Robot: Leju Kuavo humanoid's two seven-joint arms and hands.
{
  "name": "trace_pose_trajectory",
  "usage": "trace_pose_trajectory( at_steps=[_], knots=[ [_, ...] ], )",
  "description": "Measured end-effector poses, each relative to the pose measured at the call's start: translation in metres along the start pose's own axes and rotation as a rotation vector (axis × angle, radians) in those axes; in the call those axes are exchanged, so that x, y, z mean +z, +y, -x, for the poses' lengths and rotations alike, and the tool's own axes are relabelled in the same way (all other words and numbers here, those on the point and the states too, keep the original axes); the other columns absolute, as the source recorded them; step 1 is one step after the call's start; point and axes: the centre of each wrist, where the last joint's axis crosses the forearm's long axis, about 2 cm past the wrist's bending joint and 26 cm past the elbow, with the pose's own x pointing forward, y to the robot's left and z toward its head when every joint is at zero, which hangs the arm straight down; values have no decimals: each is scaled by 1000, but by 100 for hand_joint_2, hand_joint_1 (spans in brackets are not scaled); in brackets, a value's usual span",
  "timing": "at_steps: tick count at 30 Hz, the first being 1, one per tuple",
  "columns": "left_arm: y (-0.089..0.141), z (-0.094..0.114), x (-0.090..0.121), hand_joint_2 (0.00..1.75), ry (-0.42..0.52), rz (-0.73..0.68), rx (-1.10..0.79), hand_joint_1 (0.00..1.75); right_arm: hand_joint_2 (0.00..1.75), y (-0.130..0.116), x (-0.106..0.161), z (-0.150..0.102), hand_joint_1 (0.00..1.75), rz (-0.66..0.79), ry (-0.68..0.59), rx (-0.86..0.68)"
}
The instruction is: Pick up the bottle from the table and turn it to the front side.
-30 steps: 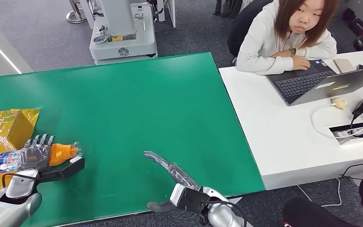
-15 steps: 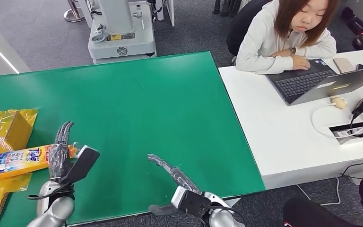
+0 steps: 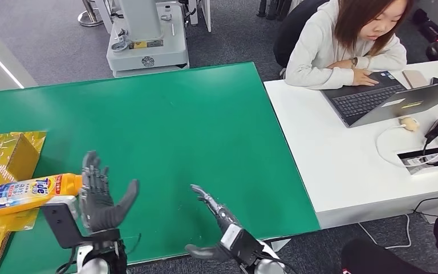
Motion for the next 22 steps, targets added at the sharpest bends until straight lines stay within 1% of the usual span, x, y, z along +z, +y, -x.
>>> trace_pose_trajectory(
  at_steps=[2, 4, 6, 9, 12, 16, 18, 20, 22],
  knots=[
    [-23, -17, 11, 175, -9, 104, 111, 0, 175, -5, 6, -3, 0, 97, -37, -38],
    [-44, -32, 19, 175, -11, 181, 193, 0, 175, -13, 11, -8, 0, 185, -73, -44],
    [-56, -40, 21, 175, -17, 215, 242, 0, 175, -20, 14, -15, 0, 251, -100, -34],
    [-63, -44, 17, 175, -26, 232, 279, 0, 175, -28, 18, -25, 0, 313, -127, -21],
    [-64, -43, 17, 175, -19, 239, 289, 0, 175, -35, 24, -35, 0, 376, -132, -28],
    [-64, -40, 20, 175, -9, 269, 299, 0, 175, -54, 39, -51, 0, 495, -141, -36],
    [-64, -39, 20, 175, -8, 286, 304, 0, 87, -65, 46, -57, 0, 533, -151, -20],
    [-64, -39, 20, 175, -8, 296, 303, 0, 87, -73, 51, -60, 0, 557, -159, -14],
    [-64, -39, 20, 175, -10, 303, 298, 0, 175, -76, 53, -62, 0, 569, -161, -21]
  ],
)
